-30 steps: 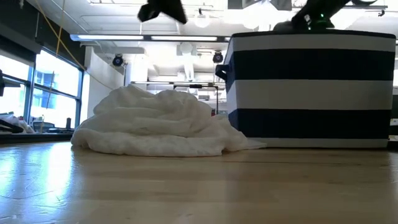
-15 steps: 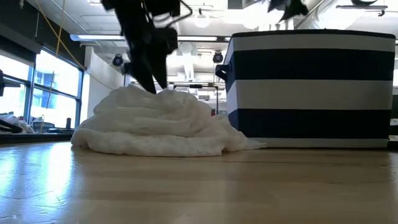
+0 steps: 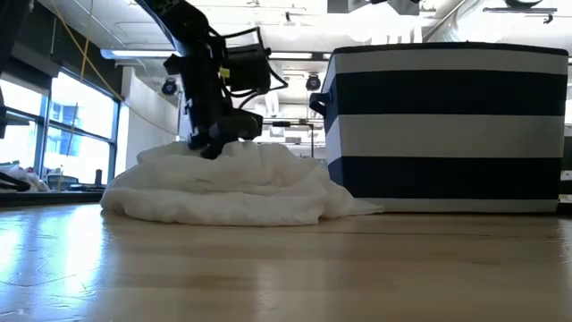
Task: Sort clothes
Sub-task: Put the white dress into the blue laundry organizer
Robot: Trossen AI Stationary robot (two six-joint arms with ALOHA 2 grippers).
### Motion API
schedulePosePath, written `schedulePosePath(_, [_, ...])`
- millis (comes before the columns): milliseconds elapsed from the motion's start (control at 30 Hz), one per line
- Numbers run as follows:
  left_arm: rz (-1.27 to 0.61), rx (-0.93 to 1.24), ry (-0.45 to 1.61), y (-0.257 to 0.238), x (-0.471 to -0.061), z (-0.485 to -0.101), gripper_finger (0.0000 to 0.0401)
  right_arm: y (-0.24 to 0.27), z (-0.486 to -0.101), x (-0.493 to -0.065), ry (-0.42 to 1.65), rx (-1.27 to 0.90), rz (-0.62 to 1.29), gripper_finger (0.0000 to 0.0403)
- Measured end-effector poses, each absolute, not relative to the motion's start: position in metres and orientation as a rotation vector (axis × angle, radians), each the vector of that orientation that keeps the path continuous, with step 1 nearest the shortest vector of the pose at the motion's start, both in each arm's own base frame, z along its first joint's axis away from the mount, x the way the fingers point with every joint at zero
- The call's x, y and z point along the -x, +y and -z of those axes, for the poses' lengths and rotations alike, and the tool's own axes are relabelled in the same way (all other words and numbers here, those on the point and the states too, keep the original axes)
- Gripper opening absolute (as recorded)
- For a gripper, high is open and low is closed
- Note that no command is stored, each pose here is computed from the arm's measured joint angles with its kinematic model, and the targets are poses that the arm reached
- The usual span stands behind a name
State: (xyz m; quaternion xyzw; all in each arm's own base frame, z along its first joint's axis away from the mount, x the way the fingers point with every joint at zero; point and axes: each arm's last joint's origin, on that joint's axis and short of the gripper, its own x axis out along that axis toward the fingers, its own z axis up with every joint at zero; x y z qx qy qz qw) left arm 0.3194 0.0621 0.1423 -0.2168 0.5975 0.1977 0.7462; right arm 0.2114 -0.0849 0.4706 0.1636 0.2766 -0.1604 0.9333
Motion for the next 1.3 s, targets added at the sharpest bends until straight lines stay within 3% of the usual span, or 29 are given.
schedulePosePath(67, [-0.41,0.484,1.301,0.061,-0.317,-0.148,0.0026,-0.077,-0.462,-0.219,0.593,-0.326,0.289,0.03])
schedulePosePath(200, [-0.424,0.436,1.265,0.061,-0.306,-0.188,0.0023,-0.066,-0.449,-0.232,0.616,-0.301,0.226,0.03])
schedulePosePath(467, [-0.382,0.396,0.726,0.054,-0.276,-0.333,0.0022,-0.056,-0.439,-0.259,0.511,-0.135,0.033,0.03])
schedulePosePath(600, [-0.333,0.39,0.479,0.048,-0.265,-0.382,0.0021,-0.055,-0.438,-0.284,0.418,-0.042,-0.02,0.03])
schedulePosePath(900, [-0.268,0.402,0.257,0.039,-0.271,-0.417,0.0021,-0.069,-0.402,-0.349,0.38,-0.042,0.019,0.03])
schedulePosePath(1033, [-0.284,0.401,0.257,0.038,-0.273,-0.416,0.0021,-0.07,-0.385,-0.364,0.415,-0.09,-0.093,0.0294])
schedulePosePath(1167, [-0.297,0.403,0.253,0.038,-0.273,-0.416,0.0023,-0.067,-0.376,-0.375,0.423,-0.136,-0.145,0.023])
schedulePosePath(1300, [-0.308,0.409,0.248,0.038,-0.272,-0.416,0.0027,-0.067,-0.376,-0.379,0.403,-0.172,-0.133,0.01])
